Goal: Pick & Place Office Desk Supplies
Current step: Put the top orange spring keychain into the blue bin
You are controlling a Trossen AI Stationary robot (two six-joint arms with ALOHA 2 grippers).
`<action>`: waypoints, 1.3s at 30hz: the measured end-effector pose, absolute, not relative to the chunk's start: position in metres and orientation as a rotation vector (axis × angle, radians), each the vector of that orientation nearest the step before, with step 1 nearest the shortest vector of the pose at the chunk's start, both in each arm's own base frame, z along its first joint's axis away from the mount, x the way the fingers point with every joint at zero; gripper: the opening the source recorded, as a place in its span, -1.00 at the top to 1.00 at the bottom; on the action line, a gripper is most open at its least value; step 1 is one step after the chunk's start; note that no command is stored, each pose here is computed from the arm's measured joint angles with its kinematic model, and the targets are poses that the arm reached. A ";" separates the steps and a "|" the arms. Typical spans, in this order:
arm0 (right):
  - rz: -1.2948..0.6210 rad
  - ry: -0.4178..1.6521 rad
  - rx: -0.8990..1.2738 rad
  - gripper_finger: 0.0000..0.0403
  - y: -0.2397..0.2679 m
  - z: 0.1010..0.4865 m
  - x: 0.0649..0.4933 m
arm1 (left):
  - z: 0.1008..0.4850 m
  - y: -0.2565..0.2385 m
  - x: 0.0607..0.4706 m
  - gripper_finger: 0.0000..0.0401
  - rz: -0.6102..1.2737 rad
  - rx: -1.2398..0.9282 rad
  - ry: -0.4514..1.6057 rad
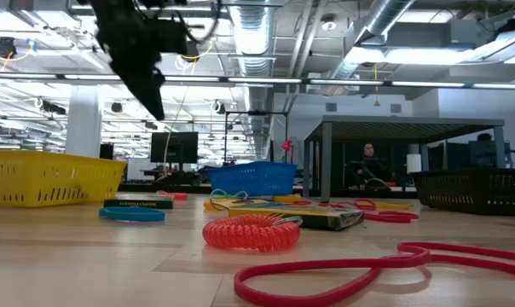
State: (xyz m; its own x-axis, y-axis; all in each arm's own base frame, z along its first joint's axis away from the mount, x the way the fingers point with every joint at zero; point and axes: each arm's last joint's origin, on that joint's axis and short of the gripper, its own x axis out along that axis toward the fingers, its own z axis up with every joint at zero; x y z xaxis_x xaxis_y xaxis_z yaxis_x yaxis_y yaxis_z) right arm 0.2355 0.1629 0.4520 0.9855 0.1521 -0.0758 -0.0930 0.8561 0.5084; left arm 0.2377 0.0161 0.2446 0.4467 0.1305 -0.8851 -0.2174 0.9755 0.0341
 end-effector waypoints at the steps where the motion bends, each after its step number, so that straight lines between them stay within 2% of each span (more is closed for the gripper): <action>1: 0.127 0.112 0.530 0.45 0.162 0.452 0.236 | 0.242 0.022 0.239 -0.09 0.236 -0.100 1.094; 12: 0.133 0.094 0.542 0.45 0.163 0.454 0.236 | 0.219 0.047 0.257 -0.15 0.238 -0.073 1.145; 28: 0.119 0.089 0.542 0.45 0.160 0.454 0.238 | 0.206 0.076 0.277 -0.15 0.230 -0.082 1.156; 39: 0.112 0.088 0.568 0.45 0.162 0.454 0.236 | 0.167 0.082 0.283 -0.13 0.193 -0.088 1.364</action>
